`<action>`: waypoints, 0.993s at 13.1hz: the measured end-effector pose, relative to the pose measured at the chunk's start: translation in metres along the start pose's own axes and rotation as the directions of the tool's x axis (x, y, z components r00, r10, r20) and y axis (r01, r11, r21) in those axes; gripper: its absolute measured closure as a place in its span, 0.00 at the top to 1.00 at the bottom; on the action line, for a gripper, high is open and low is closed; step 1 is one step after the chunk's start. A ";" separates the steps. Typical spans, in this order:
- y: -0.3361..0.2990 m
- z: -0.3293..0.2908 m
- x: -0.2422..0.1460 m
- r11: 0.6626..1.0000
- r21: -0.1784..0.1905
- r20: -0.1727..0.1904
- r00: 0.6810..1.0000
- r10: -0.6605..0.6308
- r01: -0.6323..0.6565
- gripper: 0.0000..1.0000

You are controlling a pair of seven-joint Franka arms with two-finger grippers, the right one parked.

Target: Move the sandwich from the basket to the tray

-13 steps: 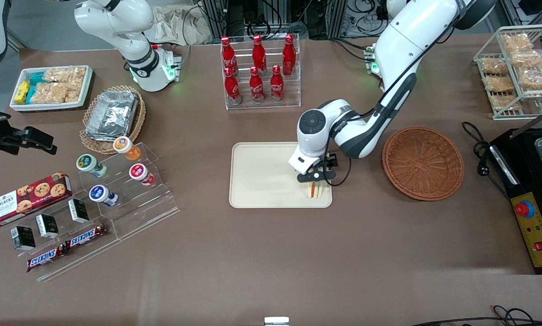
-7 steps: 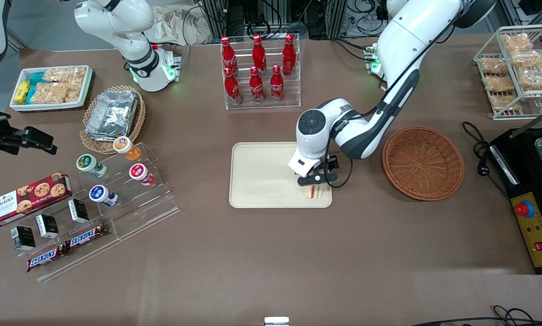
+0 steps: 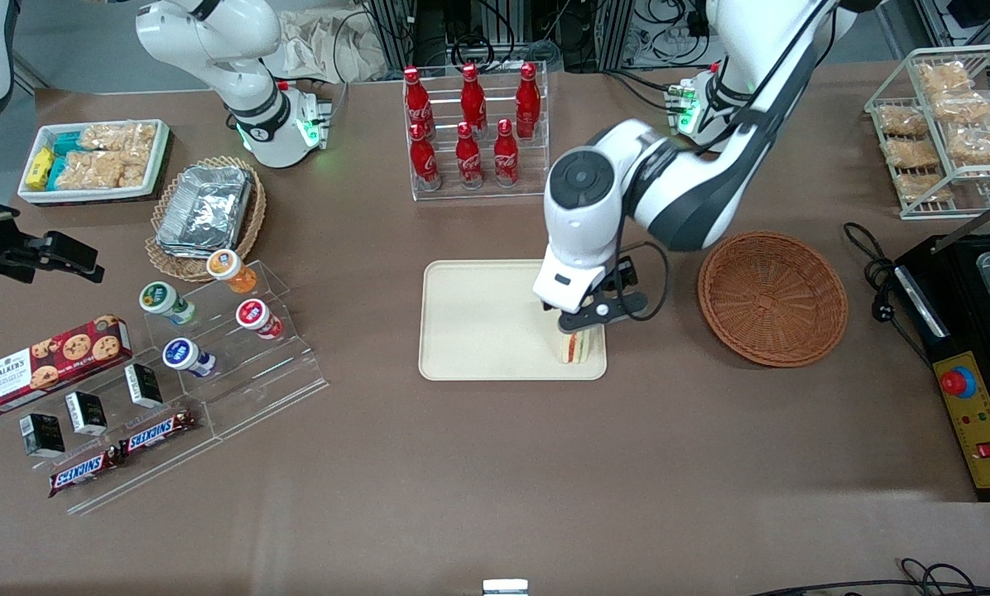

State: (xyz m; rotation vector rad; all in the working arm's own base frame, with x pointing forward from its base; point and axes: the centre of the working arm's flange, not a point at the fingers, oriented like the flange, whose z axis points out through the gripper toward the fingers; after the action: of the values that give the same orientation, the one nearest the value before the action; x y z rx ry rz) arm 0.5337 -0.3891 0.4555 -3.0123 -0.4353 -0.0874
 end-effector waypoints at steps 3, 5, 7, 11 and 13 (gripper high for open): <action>-0.048 -0.084 0.029 0.993 -0.044 -0.017 0.994 -0.110 0.109 1.00; -0.084 -0.120 0.045 0.982 -0.082 -0.029 0.984 -0.174 0.171 1.00; -0.125 -0.142 0.062 0.980 -0.090 -0.030 0.983 -0.181 0.178 1.00; -0.235 -0.180 0.085 0.997 -0.073 0.023 0.999 -0.034 0.035 1.00; -0.283 -0.184 0.091 0.995 -0.093 0.036 0.999 0.039 -0.035 1.00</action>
State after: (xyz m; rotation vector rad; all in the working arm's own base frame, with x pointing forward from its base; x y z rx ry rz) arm 0.5324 -0.1124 0.6696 -3.1158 -0.3888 -0.0487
